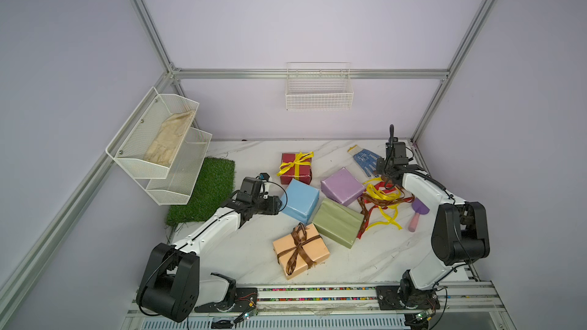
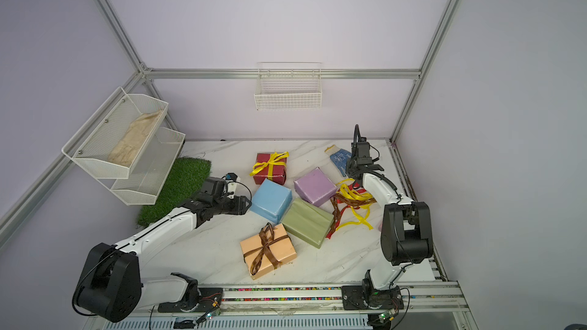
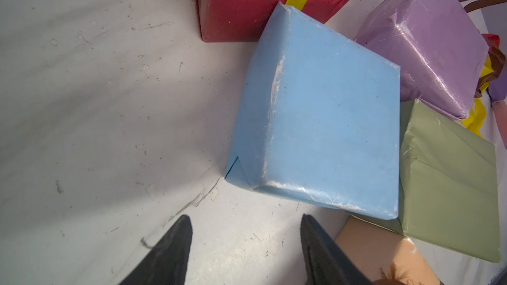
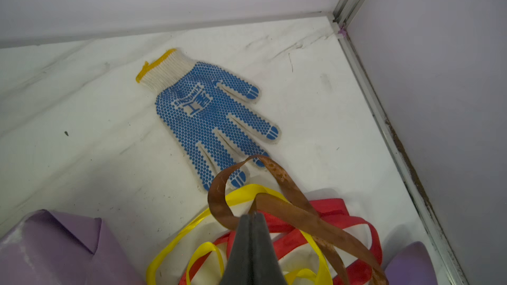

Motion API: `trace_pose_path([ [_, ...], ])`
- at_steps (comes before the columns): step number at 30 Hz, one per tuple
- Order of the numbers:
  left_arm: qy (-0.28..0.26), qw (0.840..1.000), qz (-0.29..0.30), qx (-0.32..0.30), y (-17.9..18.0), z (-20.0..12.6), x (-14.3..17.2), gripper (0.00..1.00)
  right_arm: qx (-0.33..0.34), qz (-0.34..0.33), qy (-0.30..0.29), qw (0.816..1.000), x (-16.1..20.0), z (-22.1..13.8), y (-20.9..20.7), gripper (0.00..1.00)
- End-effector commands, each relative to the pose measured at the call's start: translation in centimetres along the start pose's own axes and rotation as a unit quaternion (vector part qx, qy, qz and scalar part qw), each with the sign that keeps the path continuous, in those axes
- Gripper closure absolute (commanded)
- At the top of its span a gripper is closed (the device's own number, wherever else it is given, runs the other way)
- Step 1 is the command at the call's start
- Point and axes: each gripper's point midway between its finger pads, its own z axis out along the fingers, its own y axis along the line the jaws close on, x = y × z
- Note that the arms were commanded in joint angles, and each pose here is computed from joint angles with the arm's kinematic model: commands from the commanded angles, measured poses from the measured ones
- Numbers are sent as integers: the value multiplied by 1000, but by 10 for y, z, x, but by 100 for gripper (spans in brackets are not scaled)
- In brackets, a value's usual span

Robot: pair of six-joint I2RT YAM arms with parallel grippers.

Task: Untie the ribbon bows on the gift boxes
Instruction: Place the ribbon at the center of the board.

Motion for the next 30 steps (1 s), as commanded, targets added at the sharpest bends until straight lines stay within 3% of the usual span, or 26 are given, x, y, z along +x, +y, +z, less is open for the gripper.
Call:
trace_pose_path([
  [1,-30,999,0,21,-14,-18,-27,35,-25,30,30,999,7,4,4,100],
  [6,-32,999,-4,21,-15,-24,-26,34,-37,29,66,997,27,11,9,96],
  [10,-25,999,-3,35,-19,-21,-25,33,-59,26,76,995,32,11,16,78],
  [13,-15,998,-6,53,-25,-18,-24,33,-64,25,83,994,31,8,18,52],
  [18,-16,998,-6,58,-28,-19,-26,33,-86,20,76,993,22,-5,22,42],
  [21,-20,998,-5,60,-29,-21,-28,33,-126,27,84,988,22,-25,33,40],
  [24,-20,998,-9,55,-28,-23,-29,34,-207,43,70,975,20,-58,65,38],
  [30,-11,999,-11,40,-28,-40,-29,33,-330,-40,94,938,62,-138,154,31],
])
